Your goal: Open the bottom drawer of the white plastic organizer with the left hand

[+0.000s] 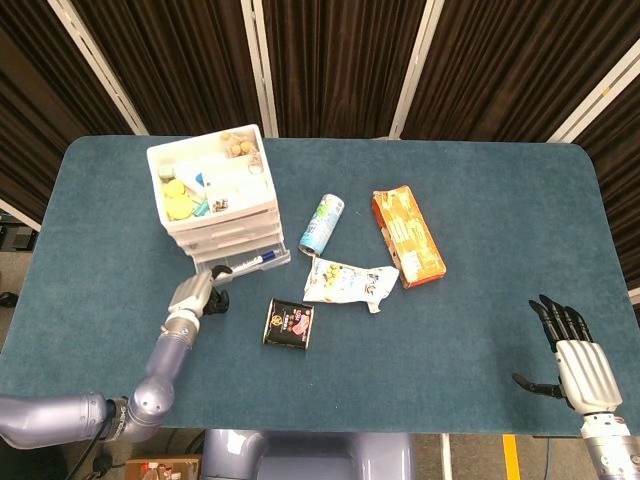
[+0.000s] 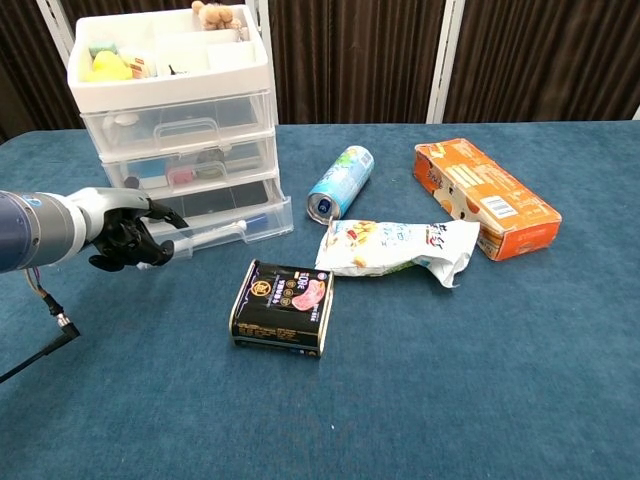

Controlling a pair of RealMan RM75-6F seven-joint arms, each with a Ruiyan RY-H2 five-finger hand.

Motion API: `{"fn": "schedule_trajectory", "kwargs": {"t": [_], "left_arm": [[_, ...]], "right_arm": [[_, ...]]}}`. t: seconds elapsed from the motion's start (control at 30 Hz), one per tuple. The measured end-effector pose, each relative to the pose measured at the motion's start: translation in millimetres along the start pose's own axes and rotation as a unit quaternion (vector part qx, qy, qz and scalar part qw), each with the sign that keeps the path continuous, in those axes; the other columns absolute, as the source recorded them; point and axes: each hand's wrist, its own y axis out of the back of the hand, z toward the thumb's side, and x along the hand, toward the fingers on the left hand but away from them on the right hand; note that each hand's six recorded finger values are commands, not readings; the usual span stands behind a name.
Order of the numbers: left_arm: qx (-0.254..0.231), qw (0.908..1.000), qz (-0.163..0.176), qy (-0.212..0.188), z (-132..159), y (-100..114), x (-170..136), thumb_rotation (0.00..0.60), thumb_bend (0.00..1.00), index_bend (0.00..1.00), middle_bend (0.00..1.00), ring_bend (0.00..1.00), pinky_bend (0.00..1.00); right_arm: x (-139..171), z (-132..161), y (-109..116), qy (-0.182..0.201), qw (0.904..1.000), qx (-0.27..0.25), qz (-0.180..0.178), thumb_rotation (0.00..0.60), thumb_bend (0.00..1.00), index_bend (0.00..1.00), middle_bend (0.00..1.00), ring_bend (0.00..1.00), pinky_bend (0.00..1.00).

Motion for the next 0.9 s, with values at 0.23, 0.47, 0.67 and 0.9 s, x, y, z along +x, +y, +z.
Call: {"fn": "schedule_trajectory", "kwargs": {"t": [0.23,0.47,0.67,0.9], "left_arm": [[-0.009,0.9997,-0.015,-0.019,7,-7,-10,0.6,0.67,0.24,1.0,0.99,0.97],[-0.014,0.9992,-0.025,-0.027,7,-11,-16,0.6,0.67,0.24,1.0,0.99,0.97],[-0.022,0.9982,-0.043,-0.035,9,-19,-20,0.6,0.67,0.24,1.0,0.99,0.97],[-0.024,0.997,-0.059,-0.045,11,-27,-26,0.6,0.67,0.24,1.0,0.99,0.97]], "right_arm": [[0,0,0,0.0,1.0,0.001,0.0,0.6,0.1,0.0,0.0,0.0,0.01],[1,0,0,0.001,1.0,0.0,0.0,0.6,0.1,0.0,0.0,0.0,0.01],[1,0,0,0.0,1.0,0.001,0.0,0.6,0.1,0.0,0.0,0.0,0.01],[1,0,0,0.0,1.0,0.001,0.0,0.6,0.1,0.0,0.0,0.0,0.01]]}}
